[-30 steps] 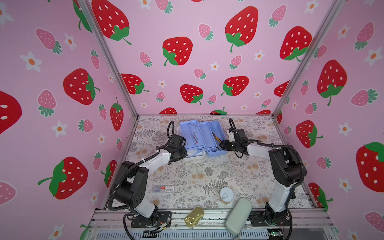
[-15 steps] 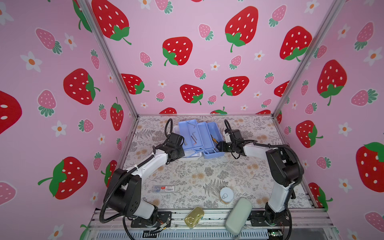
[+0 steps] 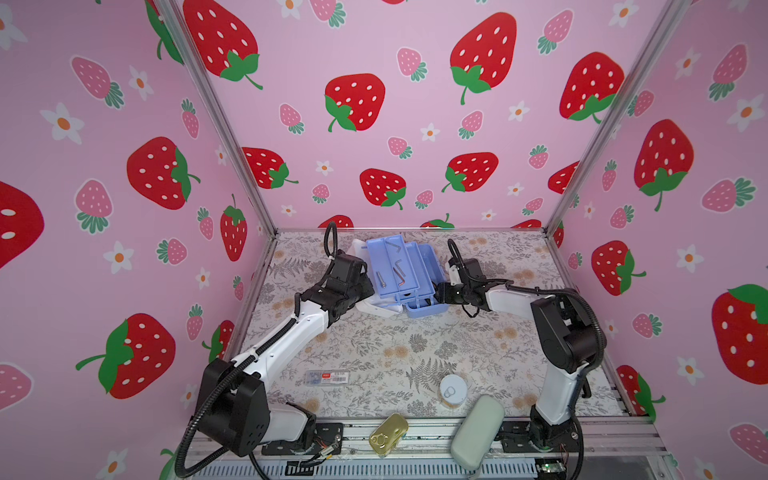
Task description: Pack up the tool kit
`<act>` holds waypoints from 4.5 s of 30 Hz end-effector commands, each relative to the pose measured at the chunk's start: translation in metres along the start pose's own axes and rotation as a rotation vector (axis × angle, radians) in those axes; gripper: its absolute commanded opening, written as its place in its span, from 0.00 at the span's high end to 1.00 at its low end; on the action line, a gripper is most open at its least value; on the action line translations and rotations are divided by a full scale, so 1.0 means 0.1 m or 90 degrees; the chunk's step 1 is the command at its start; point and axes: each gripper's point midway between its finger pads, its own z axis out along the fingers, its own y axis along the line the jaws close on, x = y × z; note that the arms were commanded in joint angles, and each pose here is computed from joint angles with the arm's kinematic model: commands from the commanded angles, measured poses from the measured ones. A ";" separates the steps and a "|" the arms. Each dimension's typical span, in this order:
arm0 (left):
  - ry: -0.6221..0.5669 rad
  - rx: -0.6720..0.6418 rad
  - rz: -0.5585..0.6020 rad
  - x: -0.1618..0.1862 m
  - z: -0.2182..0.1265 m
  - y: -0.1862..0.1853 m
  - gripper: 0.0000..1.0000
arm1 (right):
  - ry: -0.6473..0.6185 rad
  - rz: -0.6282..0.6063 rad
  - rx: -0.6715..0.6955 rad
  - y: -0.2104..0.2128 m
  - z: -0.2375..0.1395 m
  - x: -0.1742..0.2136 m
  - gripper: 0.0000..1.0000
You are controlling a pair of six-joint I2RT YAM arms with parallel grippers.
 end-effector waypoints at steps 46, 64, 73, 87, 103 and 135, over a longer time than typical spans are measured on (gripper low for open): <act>0.071 0.209 0.104 0.14 0.35 -1.70 0.58 | -0.093 0.163 -0.081 -0.57 -0.68 -0.33 0.43; 0.020 0.303 0.200 -0.09 -0.20 -2.28 0.53 | -0.073 0.195 -0.086 -0.72 -0.63 -0.07 0.43; 0.017 0.191 0.078 -0.37 0.08 -1.30 0.53 | -0.047 0.213 -0.100 -0.65 -0.48 -0.02 0.48; 0.076 0.159 -0.052 -0.34 0.49 -0.42 0.53 | 0.015 0.139 -0.094 0.10 -0.15 0.23 0.47; 0.103 0.315 -0.076 -0.63 0.75 -0.78 0.51 | -0.102 0.277 -0.069 -0.05 -0.60 0.47 0.01; 0.165 0.245 0.085 0.16 1.08 -1.05 0.51 | -0.258 0.888 -0.327 0.21 0.11 -0.01 0.01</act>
